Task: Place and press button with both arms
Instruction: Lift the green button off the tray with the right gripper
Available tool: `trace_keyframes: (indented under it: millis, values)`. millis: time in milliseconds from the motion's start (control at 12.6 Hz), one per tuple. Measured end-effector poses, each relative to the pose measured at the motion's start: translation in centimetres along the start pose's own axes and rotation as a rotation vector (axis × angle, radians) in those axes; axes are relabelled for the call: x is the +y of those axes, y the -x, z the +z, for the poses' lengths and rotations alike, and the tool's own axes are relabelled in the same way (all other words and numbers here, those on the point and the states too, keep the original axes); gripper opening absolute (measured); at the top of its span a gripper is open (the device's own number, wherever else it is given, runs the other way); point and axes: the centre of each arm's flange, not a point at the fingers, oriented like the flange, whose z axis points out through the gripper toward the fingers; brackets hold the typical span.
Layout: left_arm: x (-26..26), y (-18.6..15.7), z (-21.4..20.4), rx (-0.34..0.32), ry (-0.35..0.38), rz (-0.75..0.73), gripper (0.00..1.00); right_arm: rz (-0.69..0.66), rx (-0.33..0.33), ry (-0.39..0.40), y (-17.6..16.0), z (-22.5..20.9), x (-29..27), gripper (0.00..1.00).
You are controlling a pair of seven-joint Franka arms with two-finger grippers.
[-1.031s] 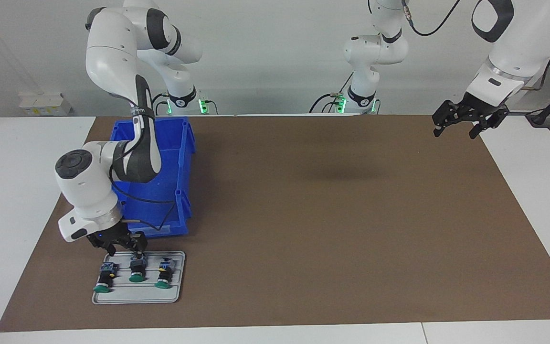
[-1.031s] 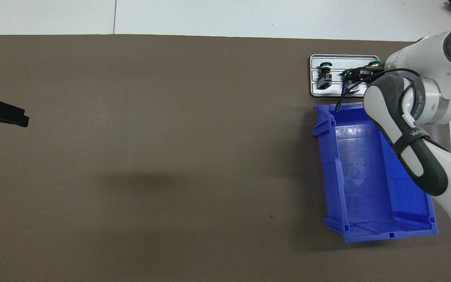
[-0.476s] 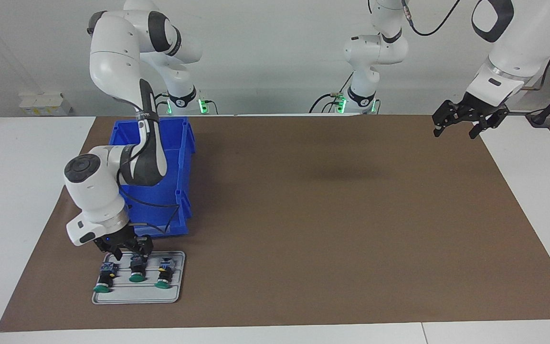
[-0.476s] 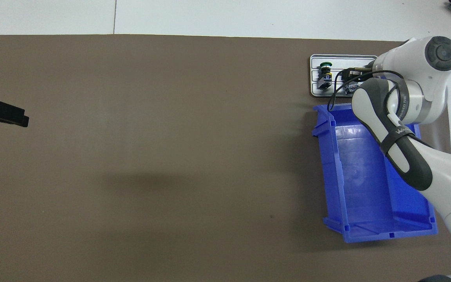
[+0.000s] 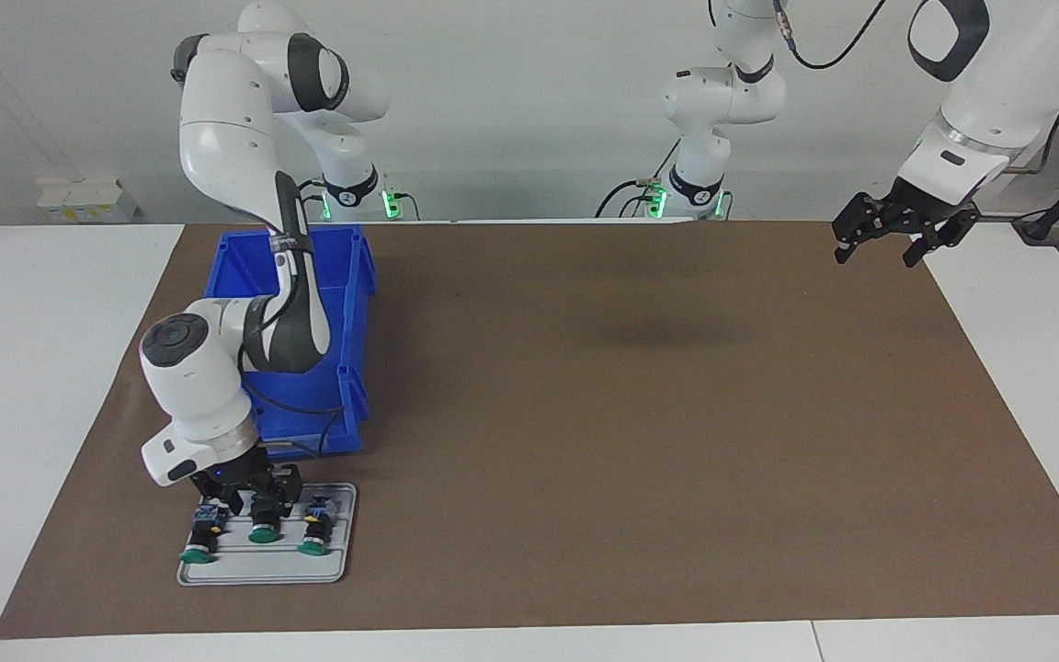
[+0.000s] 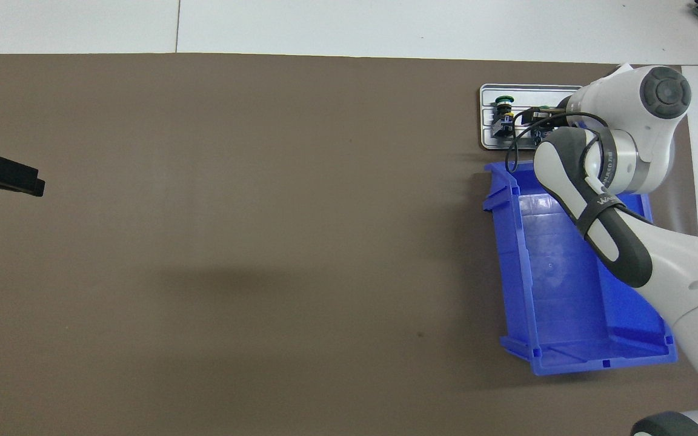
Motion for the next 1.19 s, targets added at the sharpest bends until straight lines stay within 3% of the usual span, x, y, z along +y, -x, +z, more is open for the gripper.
trace_keyframes:
  millis: [396, 476, 714, 793, 872, 952, 1189]
  values:
    - [0.0, 0.0, 0.0, 0.0, 0.0, 0.0, 1.0, 0.0, -0.005, 0.0, 0.2, 0.6, 0.0, 0.76]
    - [0.0, 0.0, 0.0, 0.0, 0.0, 0.0, 1.0, 0.002, -0.009, 0.0, 0.3, 0.8, 0.0, 0.68]
    - [0.0, 0.0, 0.0, 0.0, 0.0, 0.0, 1.0, 0.002, -0.022, 0.0, 0.7, 1.3, 0.0, 0.59]
    - [0.0, 0.0, 0.0, 0.0, 0.0, 0.0, 1.0, 0.003, -0.026, 0.001, 0.8, 1.4, 0.0, 0.51]
    - [0.0, 0.0, 0.0, 0.0, 0.0, 0.0, 1.0, 0.002, -0.029, 0.001, 0.9, 1.5, 0.0, 0.5]
    - [0.0, 0.0, 0.0, 0.0, 0.0, 0.0, 1.0, 0.003, -0.029, 0.001, 0.9, 1.5, 0.0, 0.42]
    - [0.0, 0.0, 0.0, 0.0, 0.0, 0.0, 1.0, 0.006, -0.064, 0.005, 0.8, 1.2, 0.2, 0.41]
